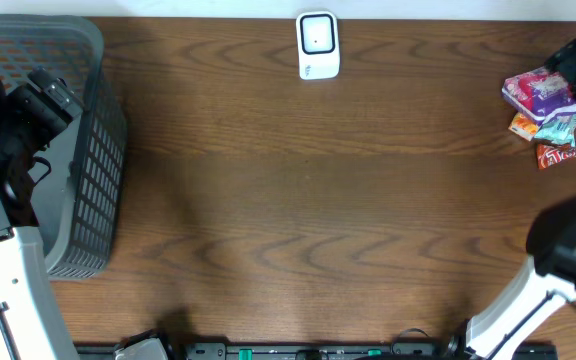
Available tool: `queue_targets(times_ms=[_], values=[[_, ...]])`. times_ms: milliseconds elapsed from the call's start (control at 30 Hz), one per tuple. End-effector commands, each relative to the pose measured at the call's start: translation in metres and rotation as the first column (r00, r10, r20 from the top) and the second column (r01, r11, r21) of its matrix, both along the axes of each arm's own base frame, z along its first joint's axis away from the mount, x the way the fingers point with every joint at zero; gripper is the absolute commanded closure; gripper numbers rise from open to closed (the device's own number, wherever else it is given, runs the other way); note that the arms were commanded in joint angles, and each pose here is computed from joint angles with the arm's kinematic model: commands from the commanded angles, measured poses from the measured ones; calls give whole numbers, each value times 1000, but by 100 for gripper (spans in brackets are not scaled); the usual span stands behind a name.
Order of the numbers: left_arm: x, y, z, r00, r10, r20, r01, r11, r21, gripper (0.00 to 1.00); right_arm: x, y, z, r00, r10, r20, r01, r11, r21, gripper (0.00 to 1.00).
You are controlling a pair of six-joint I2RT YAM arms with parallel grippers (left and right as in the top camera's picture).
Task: Scan the item barcode
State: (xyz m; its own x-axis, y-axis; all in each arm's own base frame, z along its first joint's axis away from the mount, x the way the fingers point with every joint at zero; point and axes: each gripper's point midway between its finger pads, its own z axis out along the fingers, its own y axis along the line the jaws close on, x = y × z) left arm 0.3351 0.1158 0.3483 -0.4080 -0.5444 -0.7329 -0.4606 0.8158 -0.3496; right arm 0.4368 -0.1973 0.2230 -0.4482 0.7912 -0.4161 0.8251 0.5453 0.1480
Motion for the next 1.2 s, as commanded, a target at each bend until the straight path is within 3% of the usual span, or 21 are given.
queue_targets(times_ms=[0,200,467,600,767,1000,1167], values=[[0,3,1,1000,14,-1,-14,1000,6,2,-21,37,57,994,70,89,-71,997,7,1],[0,3,1,1000,14,-1,-14,1000,6,2,-51,95,77,983,181,41,-182,983,19,1],[0,3,1,1000,14,-1,-14,1000,6,2,-72,180,81,920,392,-18,-391,910,-140,1],[0,3,1,1000,14,-1,-14,1000,6,2,-77,223,66,819,572,-36,-563,791,-240,1],[0,3,1,1000,14,-1,-14,1000,6,2,-100,276,25,559,824,-94,-819,530,-222,1],[0,3,1,1000,14,-1,-14,1000,6,2,-125,290,-22,483,861,-159,-876,474,-93,1],[0,3,1,1000,14,-1,-14,1000,6,2,-133,287,-37,478,857,-192,-878,475,-61,1]])
